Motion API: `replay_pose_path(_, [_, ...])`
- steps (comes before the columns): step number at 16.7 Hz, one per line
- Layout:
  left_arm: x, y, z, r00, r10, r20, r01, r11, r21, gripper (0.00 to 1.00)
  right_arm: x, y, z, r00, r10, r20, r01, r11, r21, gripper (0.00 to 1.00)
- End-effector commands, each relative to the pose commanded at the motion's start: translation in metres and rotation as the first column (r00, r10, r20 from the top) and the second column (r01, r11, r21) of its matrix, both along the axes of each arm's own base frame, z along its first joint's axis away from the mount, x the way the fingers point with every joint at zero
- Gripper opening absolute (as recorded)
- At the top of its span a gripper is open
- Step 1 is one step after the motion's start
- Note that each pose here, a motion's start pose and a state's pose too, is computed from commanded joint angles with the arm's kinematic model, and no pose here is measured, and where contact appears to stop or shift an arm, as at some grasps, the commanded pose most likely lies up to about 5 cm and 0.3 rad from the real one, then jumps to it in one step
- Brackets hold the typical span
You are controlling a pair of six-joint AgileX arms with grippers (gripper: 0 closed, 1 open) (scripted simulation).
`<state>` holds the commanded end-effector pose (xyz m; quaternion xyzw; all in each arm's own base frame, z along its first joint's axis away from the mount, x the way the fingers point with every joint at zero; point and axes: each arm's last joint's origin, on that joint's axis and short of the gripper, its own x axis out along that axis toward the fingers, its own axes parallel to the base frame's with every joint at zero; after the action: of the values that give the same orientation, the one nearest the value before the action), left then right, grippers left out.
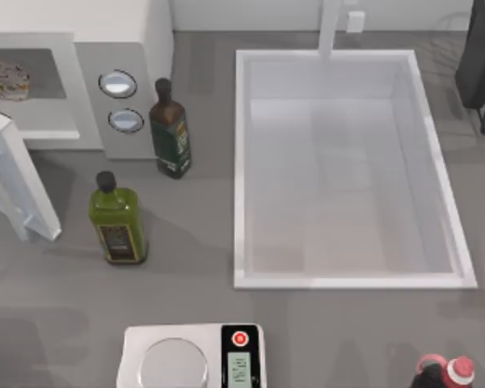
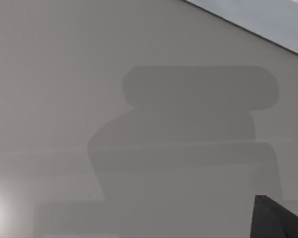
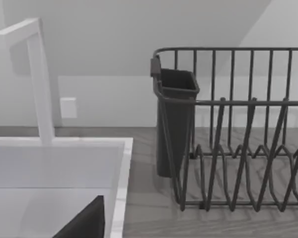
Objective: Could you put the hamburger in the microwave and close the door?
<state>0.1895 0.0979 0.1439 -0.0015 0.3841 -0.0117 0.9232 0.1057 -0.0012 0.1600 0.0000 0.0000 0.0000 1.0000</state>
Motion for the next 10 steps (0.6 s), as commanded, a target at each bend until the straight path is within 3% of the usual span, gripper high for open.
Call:
replay_pose_path(4, [0.003,-0.014,0.000,1.000,0.003,-0.011,-0.003,1.000,0.000,0.00,0.000,0.000,0.000,1.000,0.000,0.000,0.000,1.000,0.000,1.00])
replay_pose_path(10, [0.004,-0.076,-0.003,0.999,-0.019,-0.034,0.019,1.000,0.000,0.00,0.000,0.000,0.000,1.000,0.000,0.000,0.000,1.000,0.000,1.00])
